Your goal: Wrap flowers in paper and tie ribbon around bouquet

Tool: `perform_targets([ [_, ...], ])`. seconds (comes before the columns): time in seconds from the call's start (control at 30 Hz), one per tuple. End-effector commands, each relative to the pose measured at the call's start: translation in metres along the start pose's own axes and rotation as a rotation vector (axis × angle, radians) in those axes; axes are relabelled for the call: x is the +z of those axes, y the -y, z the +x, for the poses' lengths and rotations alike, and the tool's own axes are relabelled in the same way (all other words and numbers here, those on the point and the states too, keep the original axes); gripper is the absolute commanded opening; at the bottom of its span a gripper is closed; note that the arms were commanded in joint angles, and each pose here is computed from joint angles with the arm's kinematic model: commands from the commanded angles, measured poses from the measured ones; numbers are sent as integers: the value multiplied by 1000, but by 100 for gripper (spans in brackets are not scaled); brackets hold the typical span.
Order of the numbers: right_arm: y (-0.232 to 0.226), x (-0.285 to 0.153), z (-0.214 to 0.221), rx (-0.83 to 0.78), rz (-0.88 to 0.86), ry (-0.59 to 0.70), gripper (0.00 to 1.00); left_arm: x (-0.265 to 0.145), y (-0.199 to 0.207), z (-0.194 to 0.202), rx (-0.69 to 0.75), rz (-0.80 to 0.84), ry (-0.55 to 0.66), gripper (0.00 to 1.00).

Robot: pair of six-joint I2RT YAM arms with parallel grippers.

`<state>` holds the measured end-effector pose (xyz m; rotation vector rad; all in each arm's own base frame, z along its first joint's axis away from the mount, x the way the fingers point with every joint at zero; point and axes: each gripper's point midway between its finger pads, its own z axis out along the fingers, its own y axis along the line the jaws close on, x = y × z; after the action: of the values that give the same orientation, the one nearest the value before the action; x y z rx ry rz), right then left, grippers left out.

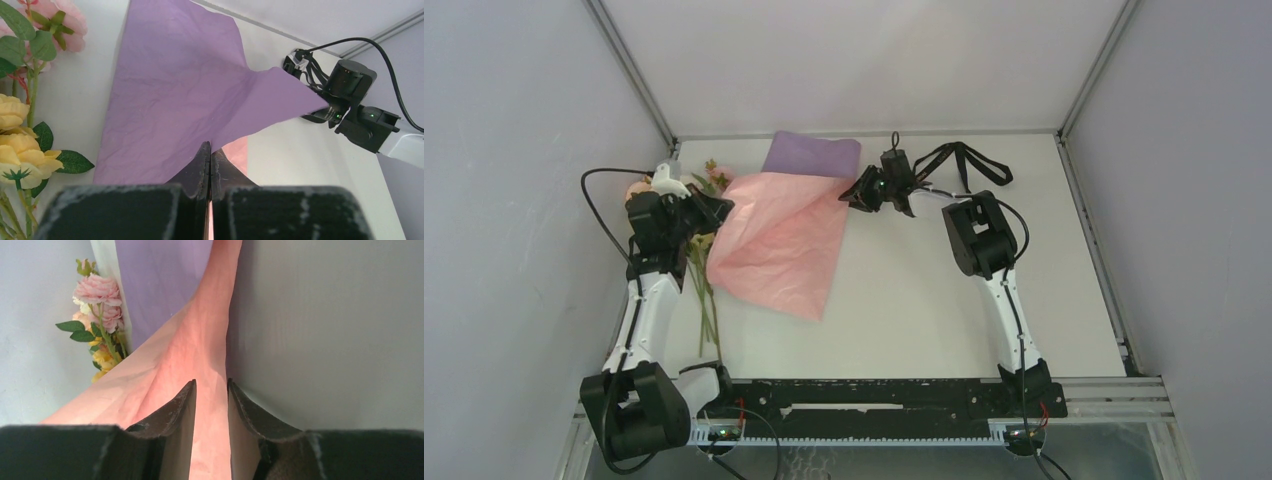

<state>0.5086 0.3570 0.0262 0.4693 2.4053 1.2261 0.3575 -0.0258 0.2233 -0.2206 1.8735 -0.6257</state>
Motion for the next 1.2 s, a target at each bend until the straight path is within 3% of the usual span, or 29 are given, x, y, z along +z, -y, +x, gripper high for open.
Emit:
perform_targets([
  [0.0, -30, -1, 6, -11, -106, -32, 35, 0, 5, -16, 12, 19, 52, 0],
  [0.1, -36, 3, 10, -5, -143, -57, 23, -1, 5, -18, 9, 21, 56, 0],
  [0.23, -51, -7, 3, -25, -184, -58, 0, -5, -1, -25, -7, -19, 71, 0],
  [0.37, -57, -52, -25, -76, -172, 54, 0, -12, -20, -38, -21, -90, 109, 0],
  [0.63, 10, -171, -41, -165, 58, 233, 0, -16, -33, -45, -16, -130, 159, 0],
  [0.9, 105, -247, -8, -77, 275, 239, 0, -2, -67, -6, -138, -231, 68, 0],
  [1.07, 129, -281, 15, -106, 383, 229, 0, 6, -83, 25, -173, -281, -6, 0],
  [1.17, 136, -302, 17, -98, 412, 235, 22, 11, -88, 38, -178, -301, -52, 0],
])
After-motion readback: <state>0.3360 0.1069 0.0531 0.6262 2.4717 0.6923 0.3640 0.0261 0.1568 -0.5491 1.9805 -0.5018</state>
